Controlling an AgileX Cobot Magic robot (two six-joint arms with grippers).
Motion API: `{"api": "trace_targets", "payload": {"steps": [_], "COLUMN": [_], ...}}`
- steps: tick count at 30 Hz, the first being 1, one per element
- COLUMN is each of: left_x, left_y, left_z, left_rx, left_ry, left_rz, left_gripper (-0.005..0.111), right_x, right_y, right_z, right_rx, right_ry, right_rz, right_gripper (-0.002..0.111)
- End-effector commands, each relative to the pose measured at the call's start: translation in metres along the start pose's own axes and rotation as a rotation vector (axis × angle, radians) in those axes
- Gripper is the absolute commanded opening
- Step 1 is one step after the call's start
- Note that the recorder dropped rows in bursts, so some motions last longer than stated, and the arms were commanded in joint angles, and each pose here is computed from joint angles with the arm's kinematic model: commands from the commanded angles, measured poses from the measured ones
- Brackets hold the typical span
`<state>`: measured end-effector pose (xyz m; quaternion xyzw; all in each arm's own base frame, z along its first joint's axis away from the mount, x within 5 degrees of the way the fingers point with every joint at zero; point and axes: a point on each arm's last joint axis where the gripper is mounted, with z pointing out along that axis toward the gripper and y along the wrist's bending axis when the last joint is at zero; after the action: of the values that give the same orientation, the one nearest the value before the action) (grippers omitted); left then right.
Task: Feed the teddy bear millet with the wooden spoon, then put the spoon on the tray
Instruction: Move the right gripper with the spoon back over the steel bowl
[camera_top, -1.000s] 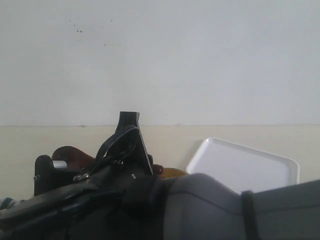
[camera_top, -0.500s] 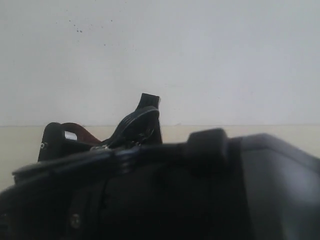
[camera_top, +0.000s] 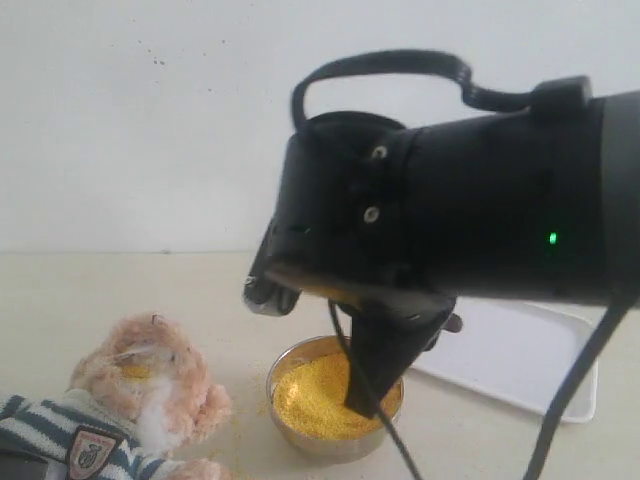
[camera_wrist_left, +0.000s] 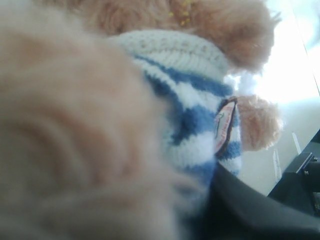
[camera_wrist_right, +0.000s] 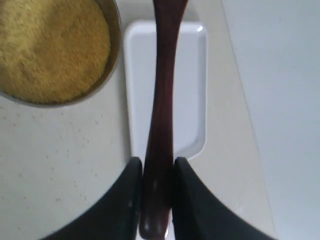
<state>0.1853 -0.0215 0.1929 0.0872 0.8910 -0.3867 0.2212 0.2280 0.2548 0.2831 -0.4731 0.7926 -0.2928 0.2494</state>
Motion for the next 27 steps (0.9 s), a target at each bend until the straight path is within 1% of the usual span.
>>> {"api": "trace_targets", "payload": {"steps": [1, 5, 9, 13, 17, 20, 24, 27], "left_x": [0.0, 0.0, 0.0, 0.0, 0.0, 0.0, 0.0, 0.0], "left_y": [-0.003, -0.003, -0.003, -0.003, -0.003, -0.003, -0.003, -0.003], "left_z": [-0.002, -0.002, -0.002, -0.002, -0.002, -0.002, -0.002, -0.002], "left_rx": [0.019, 0.019, 0.019, 0.019, 0.019, 0.019, 0.019, 0.019], "left_ry": [-0.013, -0.013, -0.013, -0.013, -0.013, -0.013, -0.013, -0.013], "left_rz": [0.005, 0.005, 0.005, 0.005, 0.005, 0.005, 0.005, 0.005], "left_gripper": [0.004, 0.004, 0.004, 0.004, 0.004, 0.004, 0.004, 0.004], "right_x": [0.016, 0.02, 0.014, 0.008, 0.003, 0.0, -0.002, -0.003], "right_y": [-0.021, -0.029, -0.019, -0.003, 0.009, 0.015, 0.022, 0.022], "right_z": [0.019, 0.031, 0.046, 0.066, 0.086, 0.098, 0.108, 0.111], "right_rx": [-0.087, -0.078, -0.069, -0.076, -0.039, -0.004, 0.007, 0.037], "right_ry": [0.081, 0.113, 0.151, 0.202, 0.245, 0.267, 0.288, 0.288], "right_rz": [-0.059, -0.09, -0.155, -0.211, -0.284, -0.319, -0.352, -0.359], "right_gripper": [0.0, 0.0, 0.0, 0.0, 0.0, 0.0, 0.0, 0.0]}}
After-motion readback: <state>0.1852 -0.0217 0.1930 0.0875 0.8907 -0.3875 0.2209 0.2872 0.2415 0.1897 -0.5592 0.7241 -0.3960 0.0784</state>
